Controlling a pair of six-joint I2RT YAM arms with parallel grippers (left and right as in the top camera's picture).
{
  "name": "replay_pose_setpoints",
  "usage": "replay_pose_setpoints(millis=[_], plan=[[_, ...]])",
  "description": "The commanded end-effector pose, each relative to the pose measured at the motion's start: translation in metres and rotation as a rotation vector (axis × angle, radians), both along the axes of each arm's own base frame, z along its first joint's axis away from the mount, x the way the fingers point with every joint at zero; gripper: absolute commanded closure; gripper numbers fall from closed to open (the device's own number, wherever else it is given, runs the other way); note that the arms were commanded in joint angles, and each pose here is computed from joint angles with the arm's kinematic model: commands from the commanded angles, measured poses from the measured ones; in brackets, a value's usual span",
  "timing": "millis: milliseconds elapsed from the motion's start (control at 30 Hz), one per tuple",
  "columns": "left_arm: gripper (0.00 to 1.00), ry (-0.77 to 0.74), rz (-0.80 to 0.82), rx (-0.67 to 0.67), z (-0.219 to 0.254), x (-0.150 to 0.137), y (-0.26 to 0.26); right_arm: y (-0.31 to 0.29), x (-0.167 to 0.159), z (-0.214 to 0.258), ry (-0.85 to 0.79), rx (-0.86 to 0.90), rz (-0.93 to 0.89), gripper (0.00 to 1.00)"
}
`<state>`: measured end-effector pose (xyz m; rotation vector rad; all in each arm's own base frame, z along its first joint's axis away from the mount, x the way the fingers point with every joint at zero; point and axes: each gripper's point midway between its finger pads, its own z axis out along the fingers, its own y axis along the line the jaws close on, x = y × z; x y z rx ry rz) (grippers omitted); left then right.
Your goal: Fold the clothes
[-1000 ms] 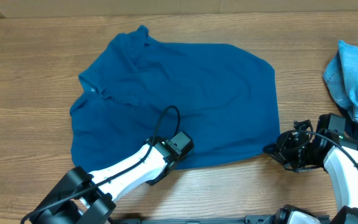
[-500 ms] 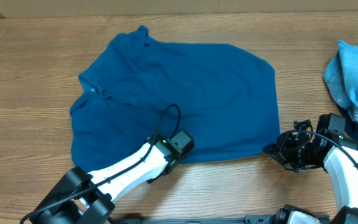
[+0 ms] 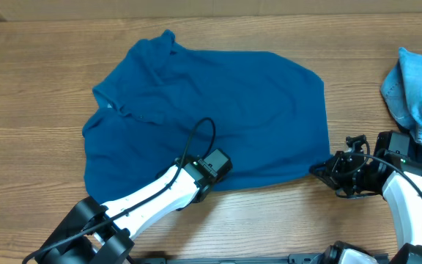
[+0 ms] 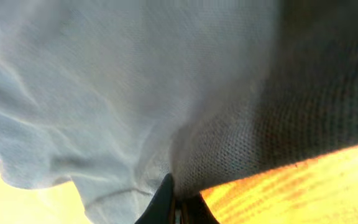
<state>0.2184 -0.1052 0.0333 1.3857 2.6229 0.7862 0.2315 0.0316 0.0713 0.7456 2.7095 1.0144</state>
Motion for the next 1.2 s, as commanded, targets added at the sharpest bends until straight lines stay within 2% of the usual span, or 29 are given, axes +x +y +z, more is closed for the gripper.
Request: replay_pose_setpoints(millis=[0,400,900,933,1033,1067,1167], plan=[[0.96,-0.062,-0.026,-0.004,0.007,0.020,-0.005,-0.001,0.012,0.014,-0.046,0.011,-0.022,0.96],[0.96,-0.097,0.007,-0.032,0.008,0.050,0.011,-0.008,0.022,0.014,0.030,0.049,-0.186,0.96],[0.96,-0.173,0.016,-0.123,0.010,0.080,0.006,-0.021,0.055,0.021,-0.118,0.009,-0.203,0.96],[0.96,-0.180,0.023,-0.127,0.010,0.082,0.007,-0.022,0.056,0.020,-0.115,0.006,-0.205,0.91],[0.94,-0.199,0.038,-0.138,0.011,0.088,0.010,-0.023,0.057,0.015,-0.102,0.006,-0.206,0.85],[0.93,-0.199,0.039,-0.142,0.011,0.089,0.010,-0.023,0.058,0.013,-0.100,0.006,-0.205,0.78],[0.80,-0.205,0.037,-0.152,0.012,0.092,0.009,-0.027,0.062,0.009,-0.109,-0.012,-0.207,0.70]])
